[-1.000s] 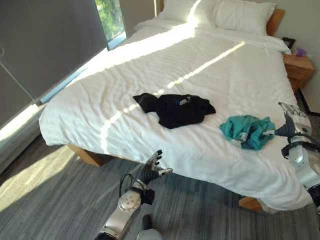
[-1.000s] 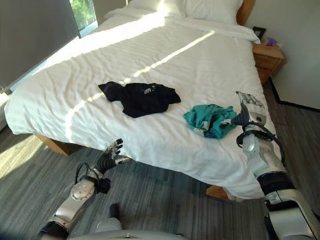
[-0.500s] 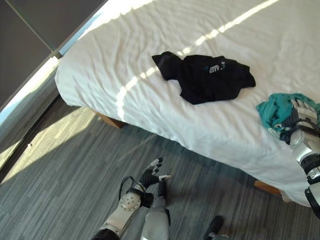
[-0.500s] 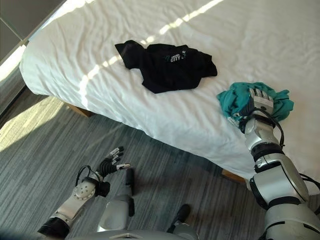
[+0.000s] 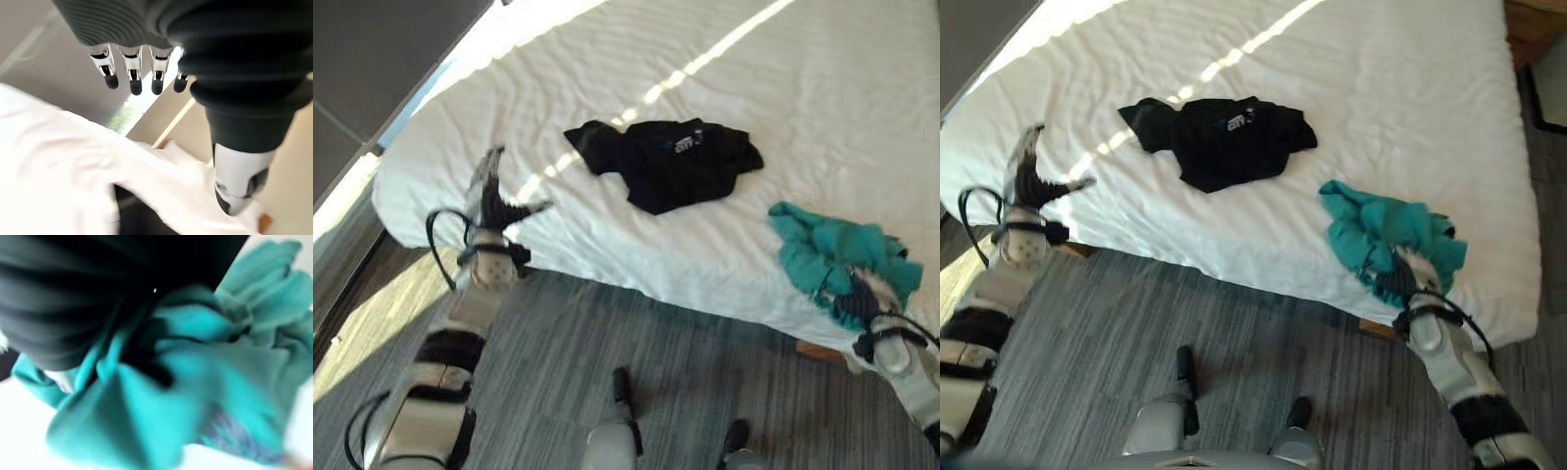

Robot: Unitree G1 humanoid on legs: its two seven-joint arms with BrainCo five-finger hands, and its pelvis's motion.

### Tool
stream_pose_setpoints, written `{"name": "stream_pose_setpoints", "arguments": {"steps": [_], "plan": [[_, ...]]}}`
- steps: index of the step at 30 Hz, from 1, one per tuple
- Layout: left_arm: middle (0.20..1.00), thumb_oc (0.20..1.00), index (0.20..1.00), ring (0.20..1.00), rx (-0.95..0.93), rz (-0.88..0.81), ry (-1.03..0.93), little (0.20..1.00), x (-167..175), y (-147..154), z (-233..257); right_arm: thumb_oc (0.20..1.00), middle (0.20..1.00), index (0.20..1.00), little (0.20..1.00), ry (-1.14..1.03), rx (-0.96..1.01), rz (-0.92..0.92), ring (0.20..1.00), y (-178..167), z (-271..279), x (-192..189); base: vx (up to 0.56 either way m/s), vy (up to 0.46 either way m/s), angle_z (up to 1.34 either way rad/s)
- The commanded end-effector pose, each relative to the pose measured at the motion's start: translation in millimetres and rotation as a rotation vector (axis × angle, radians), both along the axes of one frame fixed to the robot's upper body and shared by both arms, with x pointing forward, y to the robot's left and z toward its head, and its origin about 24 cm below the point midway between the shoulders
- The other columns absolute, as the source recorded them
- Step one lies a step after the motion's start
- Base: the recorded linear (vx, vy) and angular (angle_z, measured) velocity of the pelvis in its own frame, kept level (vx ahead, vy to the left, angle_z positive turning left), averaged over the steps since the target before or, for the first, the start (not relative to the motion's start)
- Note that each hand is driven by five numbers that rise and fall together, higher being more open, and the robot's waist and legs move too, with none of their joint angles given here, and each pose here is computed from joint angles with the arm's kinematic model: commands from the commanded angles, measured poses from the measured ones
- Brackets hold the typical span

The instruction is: Pick up bed clothes into laundry basket.

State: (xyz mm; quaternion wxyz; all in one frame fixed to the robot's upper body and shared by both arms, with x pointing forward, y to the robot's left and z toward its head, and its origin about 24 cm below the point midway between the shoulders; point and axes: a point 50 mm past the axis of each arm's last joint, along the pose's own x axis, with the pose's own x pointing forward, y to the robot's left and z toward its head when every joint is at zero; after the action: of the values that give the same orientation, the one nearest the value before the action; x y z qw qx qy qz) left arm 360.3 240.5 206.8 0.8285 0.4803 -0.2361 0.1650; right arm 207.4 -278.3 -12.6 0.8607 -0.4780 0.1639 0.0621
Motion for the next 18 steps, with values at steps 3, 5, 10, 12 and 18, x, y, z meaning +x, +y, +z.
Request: {"name": "stream_pose_setpoints", "arguments": {"steps": [3, 5, 10, 12, 18], "plan": [[1.000, 1.000, 1.000, 1.000, 0.207, -0.055, 0.031, 1.000, 20.6, -57.0, -9.7, 0.200, 0.200, 0.200, 0.200, 0.479, -0.066, -0.138, 0.200, -17.4, -86.3, -75.9, 0.23, 0.251, -0.96], [1.000, 1.000, 1.000, 1.000, 0.273, -0.017, 0.045, 1.000, 26.8, -55.8, -6.5, 0.200, 0.200, 0.200, 0.200, 0.554, -0.093, -0.166, 0.200, -18.6, -99.4, -97.1, 0.15, 0.208, -0.40], [1.000, 1.000, 1.000, 1.000, 0.508, 0.299, 0.125, 1.000, 35.8, 8.0, 13.5, 0.200, 0.200, 0.200, 0.200, 0.698, -0.054, -0.216, 0.200, 9.3, -130.6, -116.4, 0.04, 0.203, -1.29], [1.000, 1.000, 1.000, 1.000, 0.638, 0.443, 0.177, 1.000, 32.5, 38.9, 20.6, 0.200, 0.200, 0.200, 0.200, 0.734, -0.039, -0.197, 0.200, 20.6, -137.3, -126.2, 0.09, 0.159, -0.86], [1.000, 1.000, 1.000, 1.000, 0.773, 0.681, 0.052, 1.000, 15.6, 77.7, 92.5, 0.200, 0.200, 0.200, 0.200, 0.683, 0.067, -0.184, 0.200, 40.9, -139.5, -121.9, -0.09, 0.013, -0.30]]}}
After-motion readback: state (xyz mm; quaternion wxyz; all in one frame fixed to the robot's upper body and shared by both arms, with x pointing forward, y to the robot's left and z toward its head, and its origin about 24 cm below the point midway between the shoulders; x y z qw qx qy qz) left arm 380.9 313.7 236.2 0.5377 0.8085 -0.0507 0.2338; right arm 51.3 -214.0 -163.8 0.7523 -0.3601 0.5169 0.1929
